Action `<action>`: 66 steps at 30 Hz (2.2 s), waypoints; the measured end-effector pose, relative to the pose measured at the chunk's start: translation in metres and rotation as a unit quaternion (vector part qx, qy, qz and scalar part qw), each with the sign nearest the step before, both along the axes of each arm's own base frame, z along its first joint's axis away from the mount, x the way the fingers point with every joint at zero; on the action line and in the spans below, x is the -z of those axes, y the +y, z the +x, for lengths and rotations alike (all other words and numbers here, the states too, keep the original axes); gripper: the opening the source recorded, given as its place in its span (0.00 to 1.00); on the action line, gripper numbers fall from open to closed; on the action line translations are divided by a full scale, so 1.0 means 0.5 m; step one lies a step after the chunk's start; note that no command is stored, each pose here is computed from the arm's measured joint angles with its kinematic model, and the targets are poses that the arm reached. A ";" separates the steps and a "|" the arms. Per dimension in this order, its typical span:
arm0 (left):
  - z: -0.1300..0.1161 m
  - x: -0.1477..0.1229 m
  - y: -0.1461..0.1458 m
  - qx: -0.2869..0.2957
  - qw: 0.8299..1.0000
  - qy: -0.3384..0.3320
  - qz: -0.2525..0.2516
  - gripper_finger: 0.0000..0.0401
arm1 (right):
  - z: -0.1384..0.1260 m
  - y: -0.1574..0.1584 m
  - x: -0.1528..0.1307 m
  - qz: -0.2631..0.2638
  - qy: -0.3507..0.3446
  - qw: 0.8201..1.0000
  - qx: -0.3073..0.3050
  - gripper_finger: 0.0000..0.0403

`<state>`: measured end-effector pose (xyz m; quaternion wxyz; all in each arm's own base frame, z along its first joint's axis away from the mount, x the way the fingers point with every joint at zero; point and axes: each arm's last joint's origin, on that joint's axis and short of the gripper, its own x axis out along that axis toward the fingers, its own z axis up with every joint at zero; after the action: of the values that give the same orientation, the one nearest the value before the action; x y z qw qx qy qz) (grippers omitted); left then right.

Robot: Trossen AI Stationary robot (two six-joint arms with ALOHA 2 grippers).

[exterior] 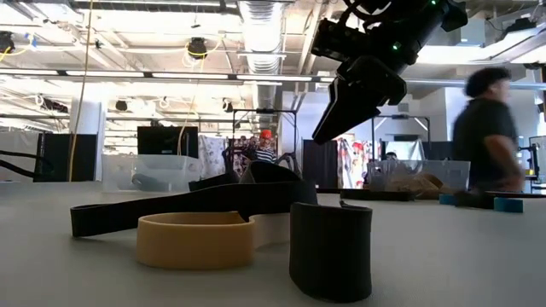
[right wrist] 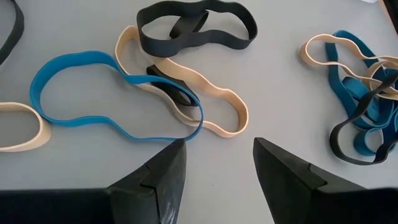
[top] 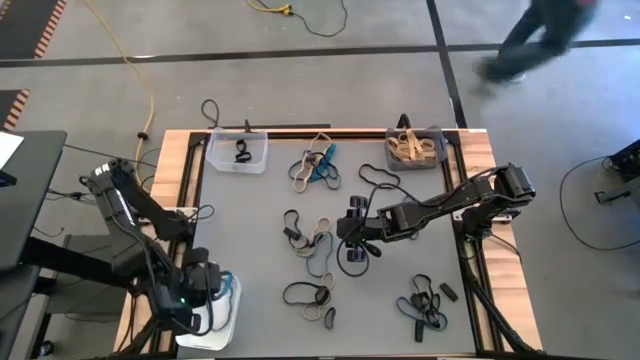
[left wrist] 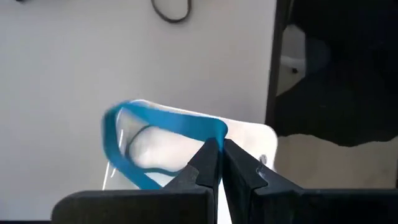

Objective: Sort rubber bands into baskets
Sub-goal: Put the blue rubber band into the white bin, then put the black rubber band into the transparent bin

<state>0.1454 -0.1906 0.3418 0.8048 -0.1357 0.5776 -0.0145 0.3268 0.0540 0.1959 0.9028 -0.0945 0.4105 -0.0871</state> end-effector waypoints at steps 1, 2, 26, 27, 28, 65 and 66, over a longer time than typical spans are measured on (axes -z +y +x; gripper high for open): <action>0.001 0.005 -0.004 -0.001 1.000 0.005 0.005 0.00 | 0.000 0.000 0.000 0.000 0.000 1.000 0.000 0.54; 0.002 0.010 -0.009 -0.002 1.000 0.011 0.011 0.00 | 0.000 0.000 0.000 0.000 0.000 1.000 0.000 0.54; 0.031 0.094 -0.049 -0.028 0.988 0.083 0.129 0.23 | 0.001 0.000 0.000 -0.003 -0.001 1.000 -0.004 0.54; 0.030 0.094 -0.047 -0.032 0.987 0.085 0.132 0.27 | 0.001 -0.001 0.000 -0.005 -0.001 1.000 -0.005 0.54; 0.028 0.094 -0.045 -0.038 0.986 0.090 0.137 0.30 | 0.001 -0.002 0.000 -0.007 0.000 1.000 -0.006 0.54; 0.118 0.069 0.060 0.025 0.936 -0.049 0.348 0.50 | 0.006 -0.012 -0.003 0.000 -0.013 1.000 0.007 0.54; 0.130 0.068 0.068 0.024 0.933 -0.056 0.355 0.50 | 0.006 -0.013 -0.003 0.000 -0.013 1.000 0.007 0.54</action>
<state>0.2102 -0.1565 0.3078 0.8307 0.1742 0.5024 0.1649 0.3299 0.0476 0.1976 0.9075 -0.0904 0.3991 -0.0945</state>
